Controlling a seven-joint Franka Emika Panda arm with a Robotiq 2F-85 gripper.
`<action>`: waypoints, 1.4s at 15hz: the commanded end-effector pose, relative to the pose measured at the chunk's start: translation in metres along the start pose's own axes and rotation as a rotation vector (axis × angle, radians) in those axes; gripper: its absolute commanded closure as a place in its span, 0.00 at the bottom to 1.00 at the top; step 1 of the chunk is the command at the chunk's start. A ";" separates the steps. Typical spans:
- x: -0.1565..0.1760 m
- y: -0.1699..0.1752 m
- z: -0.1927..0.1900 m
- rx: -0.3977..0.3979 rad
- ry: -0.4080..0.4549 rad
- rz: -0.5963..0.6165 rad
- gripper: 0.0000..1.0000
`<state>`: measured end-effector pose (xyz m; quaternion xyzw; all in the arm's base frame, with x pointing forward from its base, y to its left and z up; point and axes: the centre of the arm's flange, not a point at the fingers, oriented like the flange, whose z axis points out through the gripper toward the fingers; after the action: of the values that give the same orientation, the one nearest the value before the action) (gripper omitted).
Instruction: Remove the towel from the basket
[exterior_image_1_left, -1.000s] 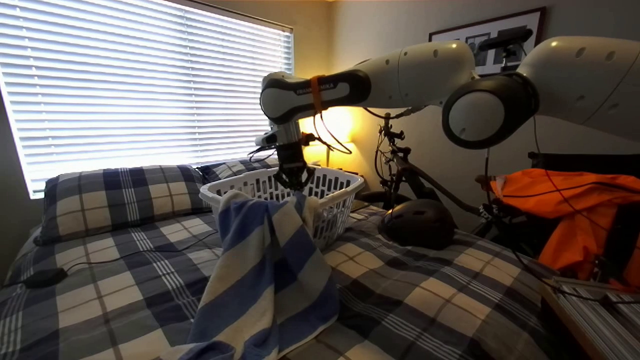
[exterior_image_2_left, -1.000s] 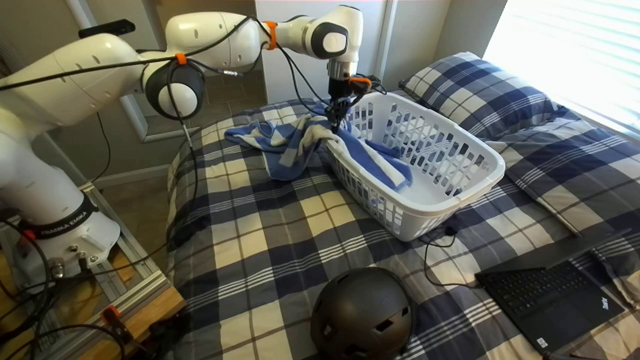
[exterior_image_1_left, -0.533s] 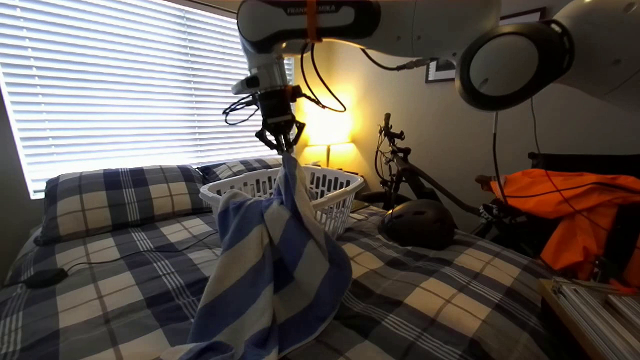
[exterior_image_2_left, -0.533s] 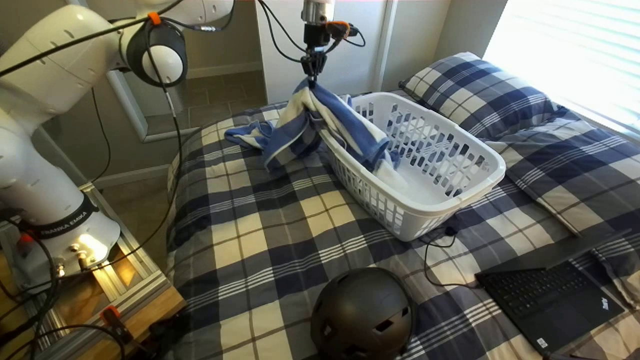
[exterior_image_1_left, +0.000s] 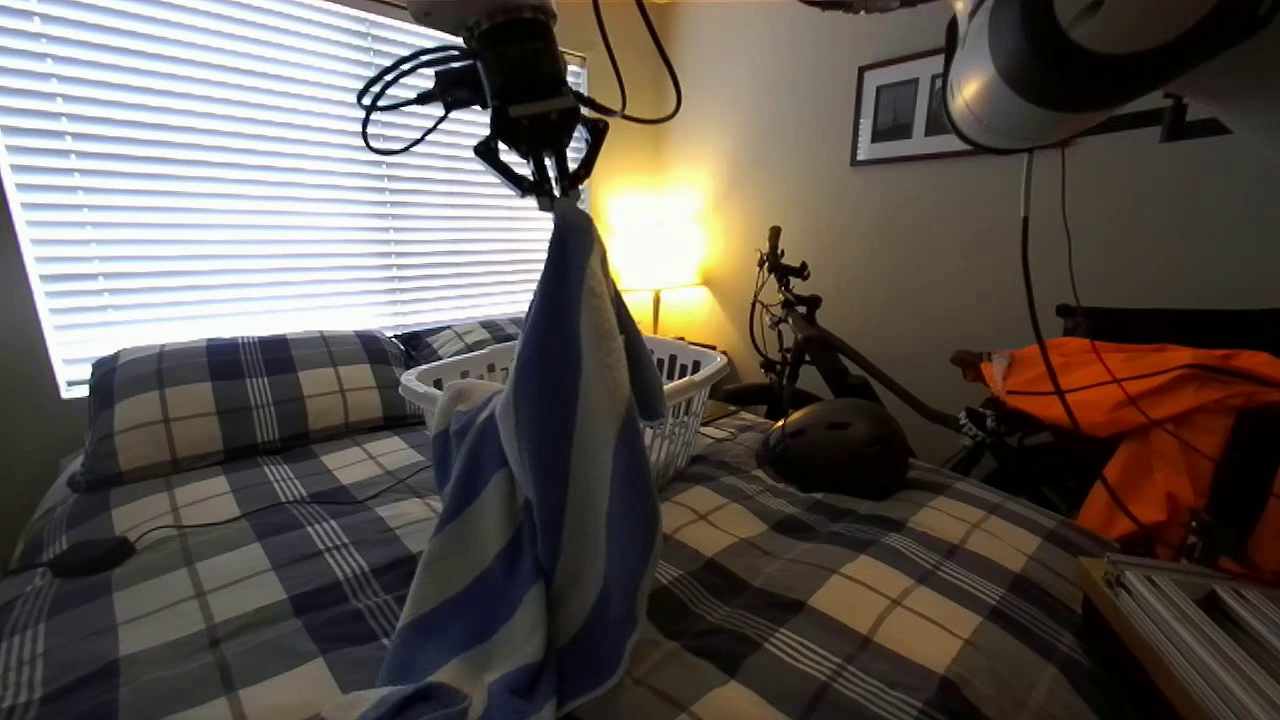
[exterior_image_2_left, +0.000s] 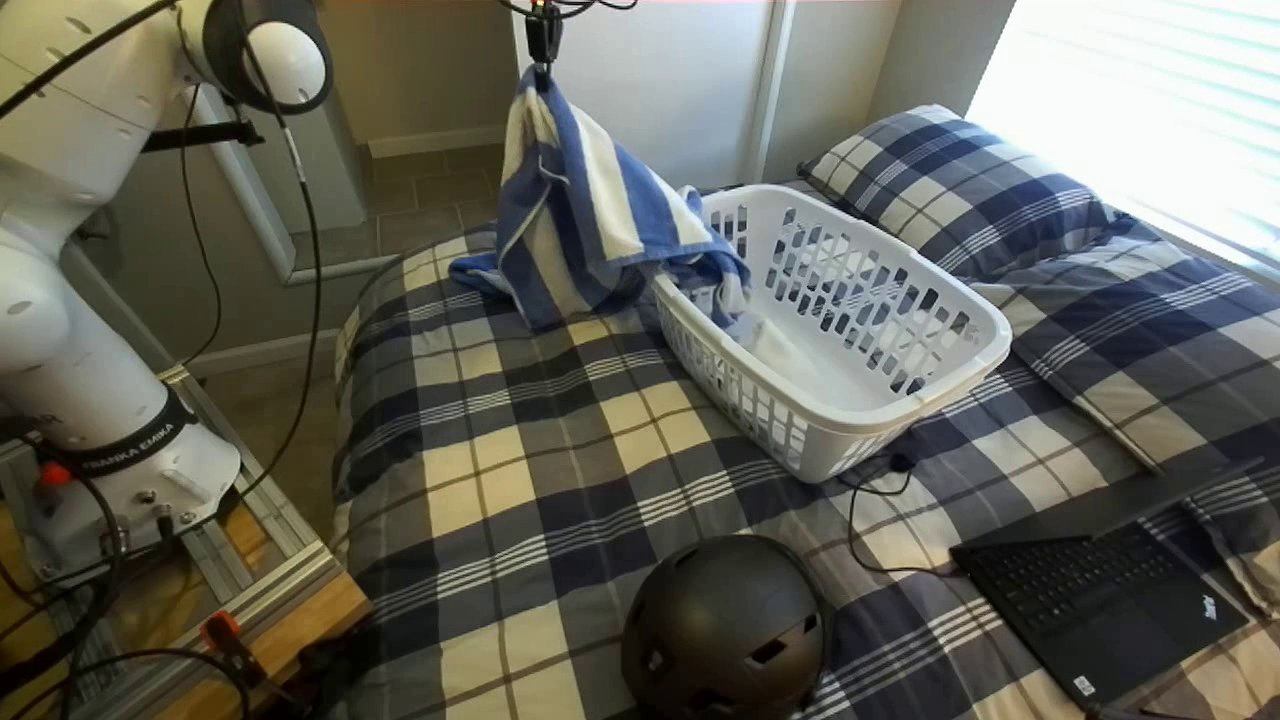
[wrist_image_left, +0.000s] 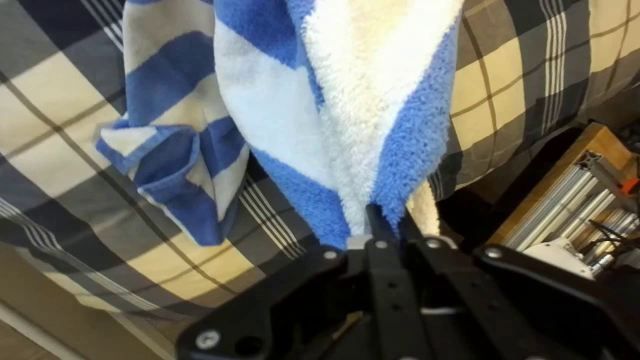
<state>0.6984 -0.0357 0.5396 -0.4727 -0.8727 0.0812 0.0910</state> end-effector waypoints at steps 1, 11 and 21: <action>0.065 -0.043 0.009 0.005 0.036 -0.194 0.99; 0.092 0.003 -0.036 0.031 0.090 -0.453 0.95; 0.156 0.059 0.077 0.236 0.281 -0.662 0.99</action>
<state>0.6644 0.0733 0.5122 -0.2199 -0.9402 0.0819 0.2468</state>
